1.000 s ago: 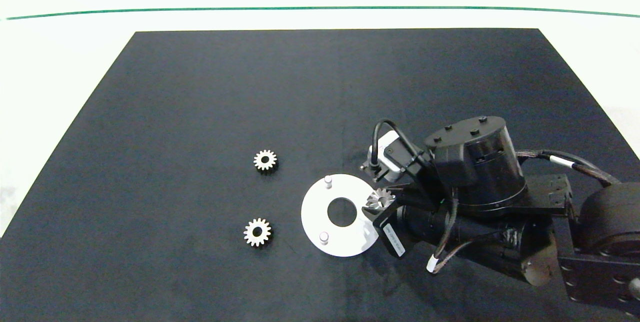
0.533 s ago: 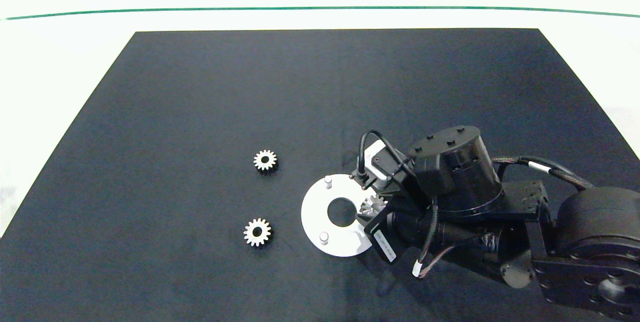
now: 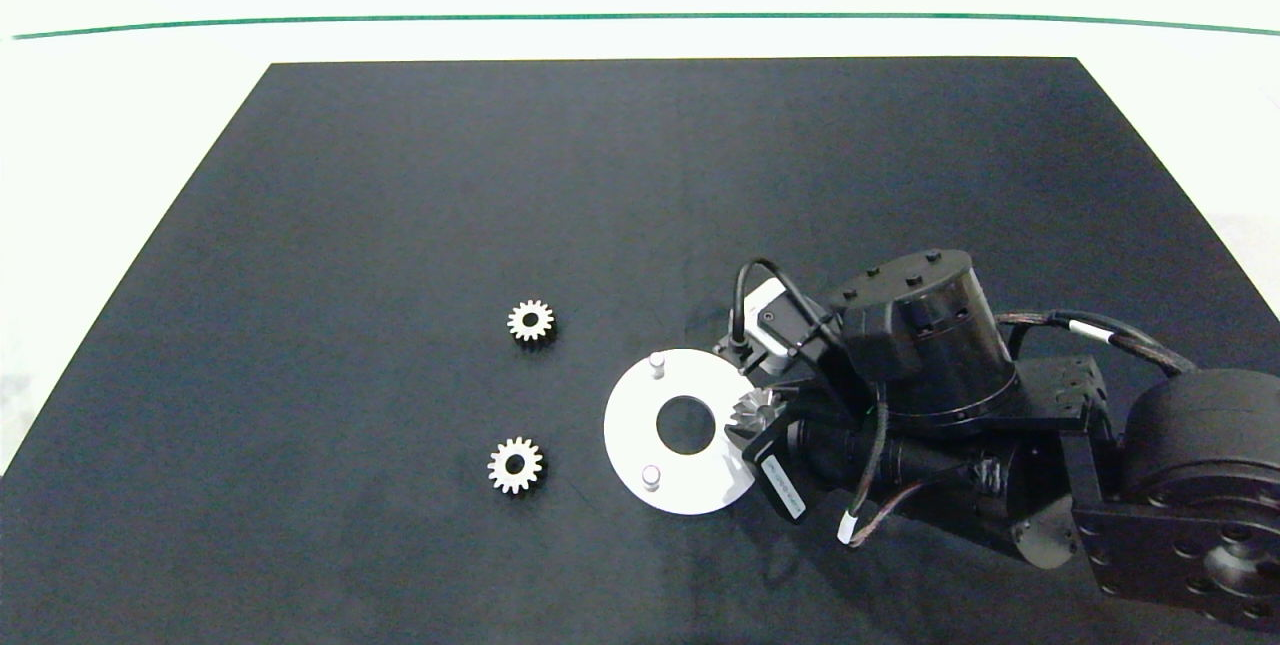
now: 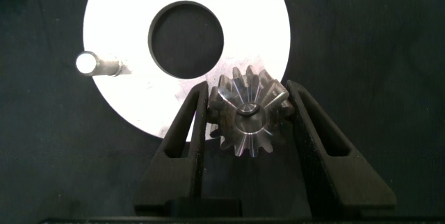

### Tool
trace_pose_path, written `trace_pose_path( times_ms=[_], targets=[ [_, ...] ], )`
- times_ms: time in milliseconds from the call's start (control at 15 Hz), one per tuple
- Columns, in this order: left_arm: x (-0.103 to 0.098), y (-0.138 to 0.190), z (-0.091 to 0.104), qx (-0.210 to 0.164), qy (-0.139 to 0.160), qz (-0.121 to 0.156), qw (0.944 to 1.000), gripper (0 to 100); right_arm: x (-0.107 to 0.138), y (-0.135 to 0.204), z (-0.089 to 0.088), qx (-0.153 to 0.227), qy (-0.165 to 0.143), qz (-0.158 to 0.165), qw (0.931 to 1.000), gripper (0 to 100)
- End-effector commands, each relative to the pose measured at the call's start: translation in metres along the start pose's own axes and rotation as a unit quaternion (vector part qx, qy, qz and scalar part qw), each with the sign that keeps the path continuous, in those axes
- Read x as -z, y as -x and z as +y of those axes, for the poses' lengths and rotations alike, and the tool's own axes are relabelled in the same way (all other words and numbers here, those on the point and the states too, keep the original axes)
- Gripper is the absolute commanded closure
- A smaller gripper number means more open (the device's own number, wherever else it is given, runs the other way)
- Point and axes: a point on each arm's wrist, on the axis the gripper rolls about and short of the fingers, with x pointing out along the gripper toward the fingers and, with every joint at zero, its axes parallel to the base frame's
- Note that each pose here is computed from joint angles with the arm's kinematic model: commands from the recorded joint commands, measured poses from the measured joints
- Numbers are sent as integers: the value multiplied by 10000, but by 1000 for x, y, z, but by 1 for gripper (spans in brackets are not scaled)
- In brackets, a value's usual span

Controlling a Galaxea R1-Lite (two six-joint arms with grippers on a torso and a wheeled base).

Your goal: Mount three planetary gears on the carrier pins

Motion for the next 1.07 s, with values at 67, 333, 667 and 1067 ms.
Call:
trace_pose_path(
  times_ms=[67, 333, 667, 1067],
  targets=[
    [-7, 5, 1, -16, -1, -136, 9999, 0, -1, 2, -1, 19, -17, -31, 10000, 84],
    [-7, 5, 1, -18, -1, -151, 9999, 0, 5, -2, 1, -2, 8, 69, 10000, 84],
    [-5, 5, 1, -2, -2, -68, 10000, 0, 3, -3, -1, 21, -70, 39, 10000, 0],
    [-6, 5, 1, 5, -2, -76, 10000, 0, -2, -3, -4, 72, -122, -56, 9999, 0]
  ],
)
